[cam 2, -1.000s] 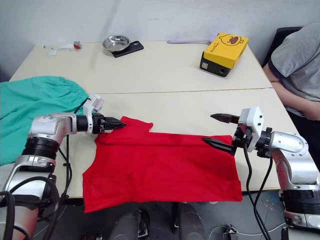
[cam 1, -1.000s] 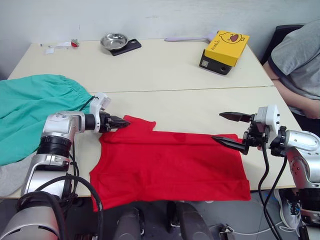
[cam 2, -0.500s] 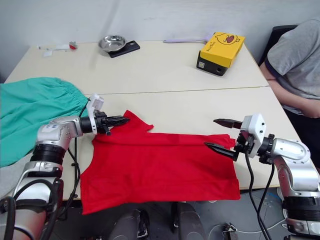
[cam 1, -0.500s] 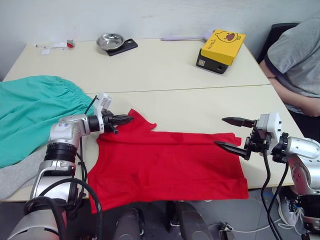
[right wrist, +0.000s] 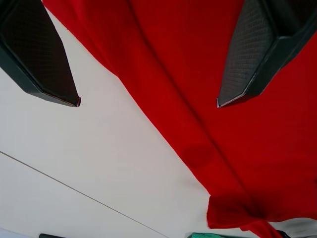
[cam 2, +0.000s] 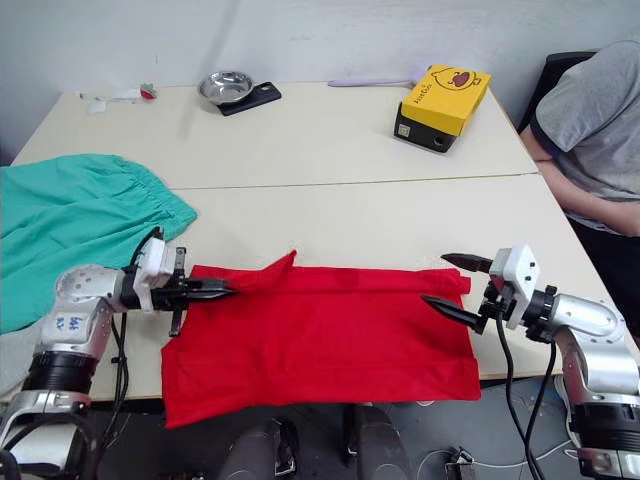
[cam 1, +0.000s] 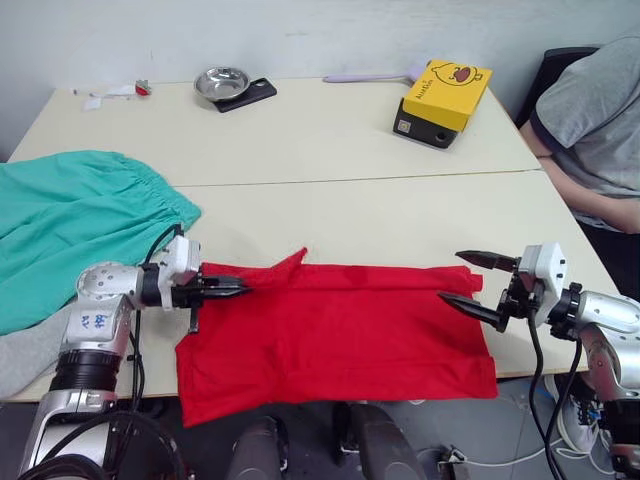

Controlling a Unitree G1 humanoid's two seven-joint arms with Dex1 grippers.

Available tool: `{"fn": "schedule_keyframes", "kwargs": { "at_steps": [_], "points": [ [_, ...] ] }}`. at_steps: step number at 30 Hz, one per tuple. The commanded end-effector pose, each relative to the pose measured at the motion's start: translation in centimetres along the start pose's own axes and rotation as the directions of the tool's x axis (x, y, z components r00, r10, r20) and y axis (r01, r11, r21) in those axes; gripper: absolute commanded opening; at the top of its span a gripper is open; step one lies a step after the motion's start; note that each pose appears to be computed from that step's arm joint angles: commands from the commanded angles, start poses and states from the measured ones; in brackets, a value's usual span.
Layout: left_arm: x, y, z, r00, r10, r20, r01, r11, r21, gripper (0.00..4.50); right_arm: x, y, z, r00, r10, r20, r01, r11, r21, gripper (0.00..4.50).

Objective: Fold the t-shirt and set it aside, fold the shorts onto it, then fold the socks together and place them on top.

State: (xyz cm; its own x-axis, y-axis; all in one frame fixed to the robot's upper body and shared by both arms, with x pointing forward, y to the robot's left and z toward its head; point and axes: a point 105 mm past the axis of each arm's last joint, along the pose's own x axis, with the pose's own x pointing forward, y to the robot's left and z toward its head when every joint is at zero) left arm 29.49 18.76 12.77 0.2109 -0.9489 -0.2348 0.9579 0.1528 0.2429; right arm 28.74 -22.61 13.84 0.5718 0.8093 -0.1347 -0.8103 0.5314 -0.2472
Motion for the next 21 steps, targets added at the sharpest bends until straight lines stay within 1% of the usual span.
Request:
{"fn": "schedule_keyframes", "kwargs": {
  "at_steps": [1, 5, 8, 12, 16, 18, 21],
  "points": [
    [-0.7, -1.0, 0.5, 0.999, -0.025, -0.033, 0.028, 0.994, 0.102, 0.03, -0.9, -0.5, 0.5, 1.0, -0.021, -0.001, 0.021, 0.999, -0.032, 4.5],
    [-1.1, -1.8, -0.1, 0.998, -0.036, -0.056, 0.042, 0.994, 0.099, 0.03, -1.2, -0.5, 0.1, 1.0, -0.018, -0.022, 0.017, 0.999, -0.032, 4.5],
    [-1.5, -2.1, 0.2, 0.999, -0.028, -0.035, 0.031, 0.996, 0.079, 0.03, -1.7, -0.6, -0.3, 0.999, -0.015, -0.047, 0.013, 0.999, -0.035, 4.5],
    [-2.1, -2.6, 0.8, 0.999, -0.035, 0.005, 0.035, 0.999, -0.002, 0.03, -2.3, -0.8, -0.7, 0.998, -0.017, -0.067, 0.015, 0.999, -0.031, 4.5],
    [-2.5, -3.0, 0.9, 0.999, -0.037, 0.014, 0.038, 0.997, -0.074, 0.03, -2.5, -0.6, -1.1, 0.997, -0.014, -0.079, 0.012, 1.0, -0.024, 4.5],
    [-2.9, -3.6, 0.6, 0.999, -0.049, -0.002, 0.048, 0.994, -0.1, 0.03, -2.5, -0.5, -1.2, 0.996, -0.012, -0.083, 0.01, 1.0, -0.021, 4.5],
    [-3.6, -4.2, -0.5, 0.997, -0.059, -0.049, 0.053, 0.992, -0.115, 0.03, -2.6, -0.5, -1.4, 0.996, -0.011, -0.085, 0.009, 1.0, -0.02, 4.5]
  ]
}}
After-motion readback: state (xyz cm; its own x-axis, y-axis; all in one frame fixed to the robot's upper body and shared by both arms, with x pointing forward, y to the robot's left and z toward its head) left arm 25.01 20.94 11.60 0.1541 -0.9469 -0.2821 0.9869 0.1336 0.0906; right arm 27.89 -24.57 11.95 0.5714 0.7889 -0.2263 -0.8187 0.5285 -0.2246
